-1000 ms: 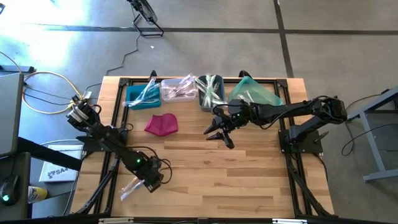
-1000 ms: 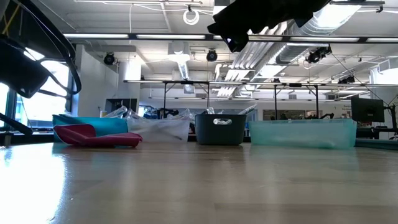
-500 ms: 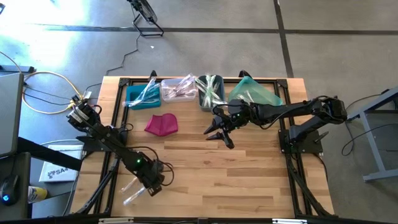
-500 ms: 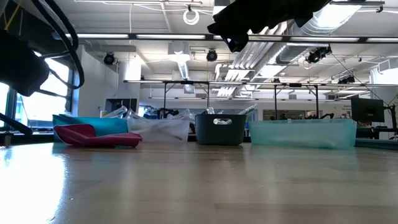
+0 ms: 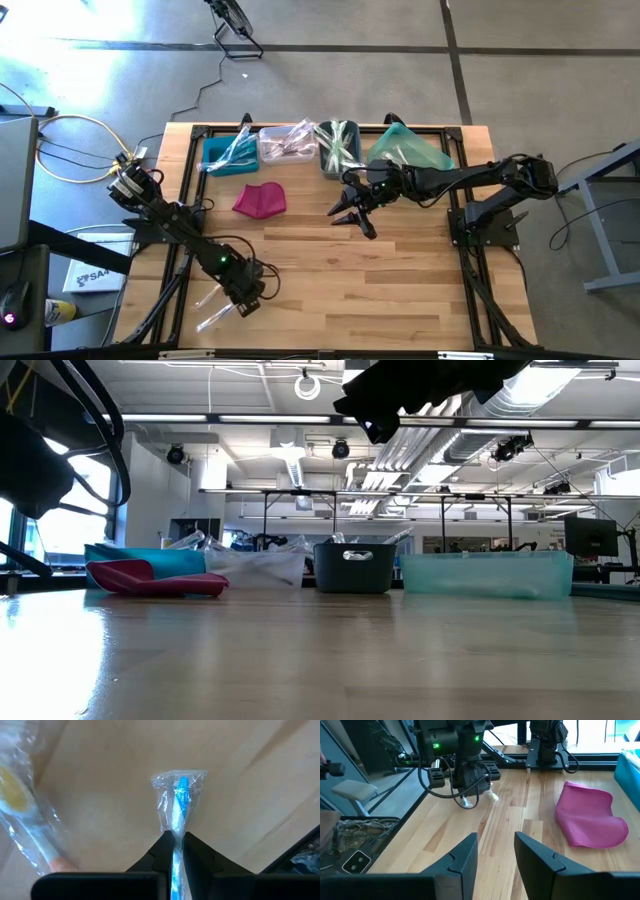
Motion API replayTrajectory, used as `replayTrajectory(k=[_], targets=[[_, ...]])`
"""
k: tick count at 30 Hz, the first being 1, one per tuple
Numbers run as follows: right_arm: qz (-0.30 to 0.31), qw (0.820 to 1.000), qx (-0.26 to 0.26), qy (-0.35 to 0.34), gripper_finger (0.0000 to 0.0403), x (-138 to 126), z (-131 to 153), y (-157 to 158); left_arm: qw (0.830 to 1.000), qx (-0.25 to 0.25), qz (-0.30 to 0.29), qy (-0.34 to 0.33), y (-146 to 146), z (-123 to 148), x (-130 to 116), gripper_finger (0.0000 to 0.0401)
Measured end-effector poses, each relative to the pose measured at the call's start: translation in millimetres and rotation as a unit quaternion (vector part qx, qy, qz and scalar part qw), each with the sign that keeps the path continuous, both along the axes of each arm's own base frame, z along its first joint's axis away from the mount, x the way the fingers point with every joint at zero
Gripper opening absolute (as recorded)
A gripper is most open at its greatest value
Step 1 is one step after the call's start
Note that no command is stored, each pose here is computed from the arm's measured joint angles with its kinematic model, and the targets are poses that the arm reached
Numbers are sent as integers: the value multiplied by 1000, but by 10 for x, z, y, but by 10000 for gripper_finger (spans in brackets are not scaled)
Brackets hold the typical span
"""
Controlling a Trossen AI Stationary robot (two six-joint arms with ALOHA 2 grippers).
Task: Pick & Place Toothbrushes
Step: Put the blue toothbrush into the blue bin
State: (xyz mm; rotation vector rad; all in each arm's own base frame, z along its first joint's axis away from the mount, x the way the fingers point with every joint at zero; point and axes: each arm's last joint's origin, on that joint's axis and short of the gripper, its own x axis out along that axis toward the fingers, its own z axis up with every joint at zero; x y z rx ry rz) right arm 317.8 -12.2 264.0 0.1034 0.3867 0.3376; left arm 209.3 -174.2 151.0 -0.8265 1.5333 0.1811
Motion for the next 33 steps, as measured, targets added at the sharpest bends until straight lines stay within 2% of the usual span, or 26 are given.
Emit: replayTrajectory(k=[9, 17, 26, 31, 33], targets=[[0, 1000, 0, 0, 121, 0, 0, 0, 1000, -4, -17, -3, 0, 3, 1, 17], [0, 1000, 0, 0, 121, 0, 0, 0, 999, 4, -42, -33, 124, 53, 105, 8], [0, 1000, -1, 1, 121, -1, -3, -1, 992, 5, -81, -93, 270, 324, 322, 7], [0, 1000, 0, 2, 121, -2, -4, -1, 989, 19, -100, -105, 393, 541, 403, 6], [1, 1000, 1, 6, 121, -5, -11, 1, 989, 40, -108, -87, 457, 625, 357, 6]])
